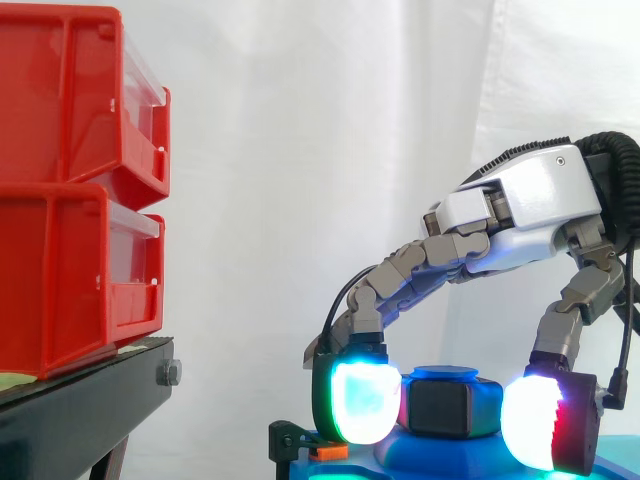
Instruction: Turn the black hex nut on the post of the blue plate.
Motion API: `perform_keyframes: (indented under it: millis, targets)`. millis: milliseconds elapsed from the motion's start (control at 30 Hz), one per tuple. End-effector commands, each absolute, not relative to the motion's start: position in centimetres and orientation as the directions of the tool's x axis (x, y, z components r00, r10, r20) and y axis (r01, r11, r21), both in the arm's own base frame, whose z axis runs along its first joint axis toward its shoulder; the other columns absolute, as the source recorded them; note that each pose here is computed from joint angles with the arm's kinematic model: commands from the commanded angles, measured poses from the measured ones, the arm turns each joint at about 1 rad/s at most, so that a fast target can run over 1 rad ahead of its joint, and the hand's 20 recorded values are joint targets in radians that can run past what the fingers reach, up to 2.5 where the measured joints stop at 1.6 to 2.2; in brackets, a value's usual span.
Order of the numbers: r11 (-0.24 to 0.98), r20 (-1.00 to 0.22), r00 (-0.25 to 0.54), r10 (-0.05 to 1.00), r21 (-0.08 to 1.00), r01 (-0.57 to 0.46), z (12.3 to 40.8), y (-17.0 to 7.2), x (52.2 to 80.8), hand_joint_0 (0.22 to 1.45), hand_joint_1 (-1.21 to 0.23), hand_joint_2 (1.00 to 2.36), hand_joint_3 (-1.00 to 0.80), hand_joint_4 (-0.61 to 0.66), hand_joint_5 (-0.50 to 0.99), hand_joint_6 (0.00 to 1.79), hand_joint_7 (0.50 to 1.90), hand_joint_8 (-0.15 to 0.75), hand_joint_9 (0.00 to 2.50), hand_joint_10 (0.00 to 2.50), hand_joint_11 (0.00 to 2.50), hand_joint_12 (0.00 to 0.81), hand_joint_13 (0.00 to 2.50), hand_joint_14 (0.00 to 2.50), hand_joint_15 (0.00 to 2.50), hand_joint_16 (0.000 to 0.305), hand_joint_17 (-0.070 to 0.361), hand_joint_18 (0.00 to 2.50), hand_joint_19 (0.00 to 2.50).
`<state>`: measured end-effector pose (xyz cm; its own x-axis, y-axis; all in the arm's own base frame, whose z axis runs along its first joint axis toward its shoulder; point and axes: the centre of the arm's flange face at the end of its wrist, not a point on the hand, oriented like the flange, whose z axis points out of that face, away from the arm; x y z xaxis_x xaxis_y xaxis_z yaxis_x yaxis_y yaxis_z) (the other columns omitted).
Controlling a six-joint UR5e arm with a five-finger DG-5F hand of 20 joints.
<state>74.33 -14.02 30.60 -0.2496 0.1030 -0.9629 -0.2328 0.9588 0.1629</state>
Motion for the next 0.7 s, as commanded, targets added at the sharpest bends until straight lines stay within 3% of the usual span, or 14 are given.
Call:
perform_keyframes:
  millis: [0,500,667]
  targets:
    - [0.959,-0.963,-0.250,0.103,0.163,-0.233,30.60,-14.00,74.34,0.47,-0.89,1.00,-0.50,0.21,-0.21,0.50,1.04,0.193,0.35,0.01,0.15,0.319,0.36,0.01,0.15,0.052,0.117,0.22,0.23]
    - [0.959,-0.963,-0.249,0.102,0.162,-0.233,30.60,-14.10,74.31,0.46,-0.86,1.00,-0.50,0.20,-0.20,0.50,1.03,0.198,0.35,0.01,0.16,0.323,0.36,0.01,0.16,0.053,0.118,0.22,0.25]
    - [0.959,-0.963,-0.248,0.102,0.161,-0.234,30.61,-14.10,74.33,0.40,-0.78,1.00,-0.50,0.21,-0.22,0.50,0.93,0.221,0.35,0.01,0.16,0.352,0.37,0.01,0.15,0.059,0.132,0.25,0.24]
